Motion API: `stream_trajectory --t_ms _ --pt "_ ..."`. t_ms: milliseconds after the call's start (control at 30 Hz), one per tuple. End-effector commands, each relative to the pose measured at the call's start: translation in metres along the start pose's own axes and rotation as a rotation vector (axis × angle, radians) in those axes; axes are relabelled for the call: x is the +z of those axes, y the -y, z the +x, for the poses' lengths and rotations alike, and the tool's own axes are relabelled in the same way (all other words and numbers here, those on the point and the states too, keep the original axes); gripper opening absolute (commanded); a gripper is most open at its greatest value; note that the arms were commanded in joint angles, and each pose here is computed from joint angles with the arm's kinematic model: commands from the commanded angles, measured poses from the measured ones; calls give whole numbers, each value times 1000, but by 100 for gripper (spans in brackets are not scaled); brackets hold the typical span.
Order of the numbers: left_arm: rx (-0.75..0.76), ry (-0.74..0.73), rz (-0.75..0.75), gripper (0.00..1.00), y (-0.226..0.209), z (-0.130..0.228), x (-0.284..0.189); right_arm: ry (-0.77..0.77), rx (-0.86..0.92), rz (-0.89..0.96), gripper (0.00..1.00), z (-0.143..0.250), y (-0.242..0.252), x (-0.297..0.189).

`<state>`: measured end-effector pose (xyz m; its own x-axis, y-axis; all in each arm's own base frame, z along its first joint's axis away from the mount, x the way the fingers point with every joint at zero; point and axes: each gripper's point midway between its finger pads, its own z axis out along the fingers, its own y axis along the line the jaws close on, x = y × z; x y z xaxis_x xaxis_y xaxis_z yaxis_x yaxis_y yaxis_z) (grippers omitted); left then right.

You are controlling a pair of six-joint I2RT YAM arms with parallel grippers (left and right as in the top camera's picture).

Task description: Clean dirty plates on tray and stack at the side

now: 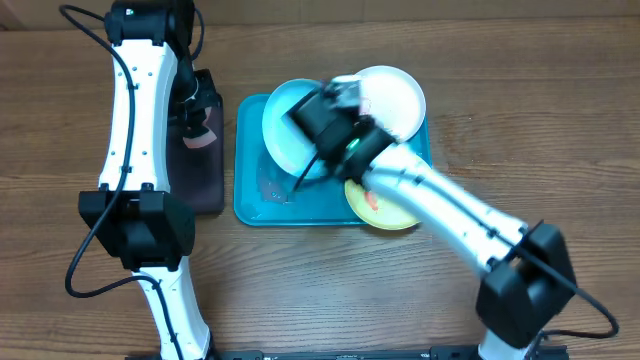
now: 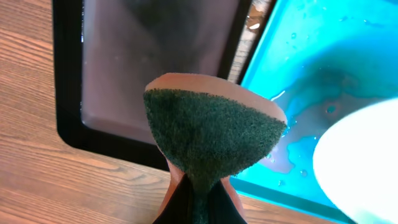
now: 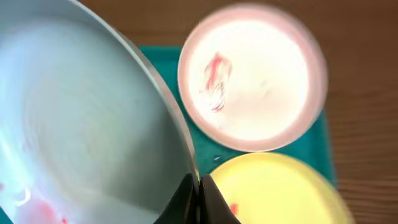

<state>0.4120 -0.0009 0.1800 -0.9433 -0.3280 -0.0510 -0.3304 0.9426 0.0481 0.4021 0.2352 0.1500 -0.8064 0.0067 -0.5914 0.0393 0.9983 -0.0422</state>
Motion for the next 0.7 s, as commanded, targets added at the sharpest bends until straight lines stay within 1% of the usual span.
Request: stream_trajectory --t_ms 0,133,233,333,533,567,633,667 --pt "29 11 18 4 9 2 -5 -266 96 -222 4 44 -24 27" --pt "40 11 18 4 14 3 -5 -363 139 -244 4 58 -19 60" --pt "44 11 18 4 15 4 -5 -399 151 -252 4 67 -20 76" --pt "44 11 18 4 15 4 -5 -414 150 -255 4 73 -23 85" --pt "44 11 18 4 15 4 -5 -399 146 -280 4 69 -28 87" --pt "44 11 18 4 15 4 -5 -403 147 -288 8 69 -30 86" --pt "44 11 18 4 15 4 -5 -408 147 -304 27 69 -32 85" --pt "44 11 18 4 15 4 -5 -406 150 -312 33 65 -33 83"
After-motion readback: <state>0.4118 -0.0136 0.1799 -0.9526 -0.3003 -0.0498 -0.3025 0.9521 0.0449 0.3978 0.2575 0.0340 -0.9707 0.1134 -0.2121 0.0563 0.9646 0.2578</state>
